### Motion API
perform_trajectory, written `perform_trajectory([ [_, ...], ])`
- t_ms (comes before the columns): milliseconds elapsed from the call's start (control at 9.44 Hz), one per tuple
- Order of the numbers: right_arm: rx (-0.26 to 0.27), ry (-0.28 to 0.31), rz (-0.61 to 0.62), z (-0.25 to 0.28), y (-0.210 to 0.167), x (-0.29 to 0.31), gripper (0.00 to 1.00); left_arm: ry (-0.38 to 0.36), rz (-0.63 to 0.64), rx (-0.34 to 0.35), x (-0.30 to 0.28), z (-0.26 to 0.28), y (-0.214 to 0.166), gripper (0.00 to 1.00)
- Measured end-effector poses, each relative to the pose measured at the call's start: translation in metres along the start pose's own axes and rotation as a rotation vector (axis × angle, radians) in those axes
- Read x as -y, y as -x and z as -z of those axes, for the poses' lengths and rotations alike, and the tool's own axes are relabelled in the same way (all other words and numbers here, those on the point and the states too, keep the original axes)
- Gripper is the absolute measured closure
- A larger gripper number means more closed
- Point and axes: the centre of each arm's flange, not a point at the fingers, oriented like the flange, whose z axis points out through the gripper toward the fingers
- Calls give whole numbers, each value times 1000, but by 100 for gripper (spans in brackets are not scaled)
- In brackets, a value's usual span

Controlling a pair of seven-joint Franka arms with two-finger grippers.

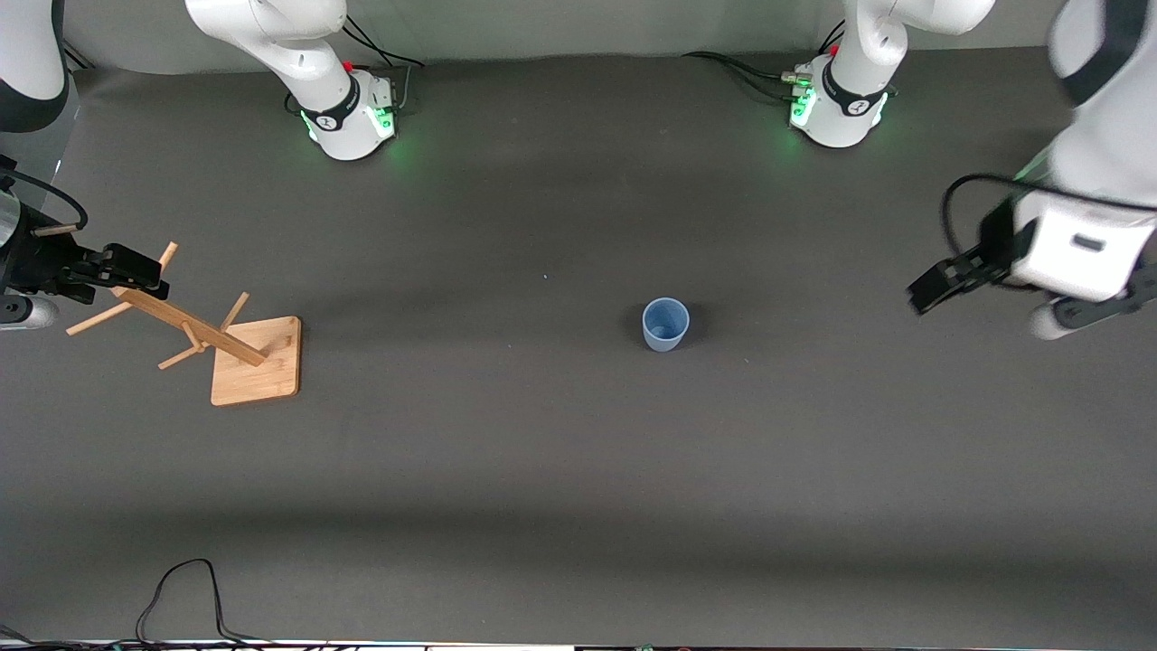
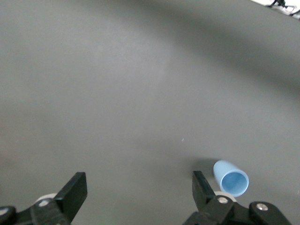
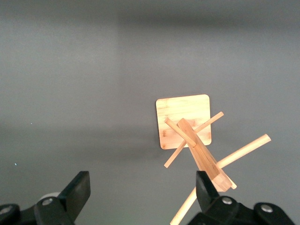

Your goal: Rotate and upright cup with both arms

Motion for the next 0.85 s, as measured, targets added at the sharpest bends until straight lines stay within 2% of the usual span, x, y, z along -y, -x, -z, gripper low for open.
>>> perform_trajectory([
  [424, 0, 0, 0, 0, 0, 0, 0, -27, -83, 5, -15, 16, 37, 0],
  [847, 0, 0, 0, 0, 0, 0, 0, -29, -77, 4, -11, 14, 34, 0],
])
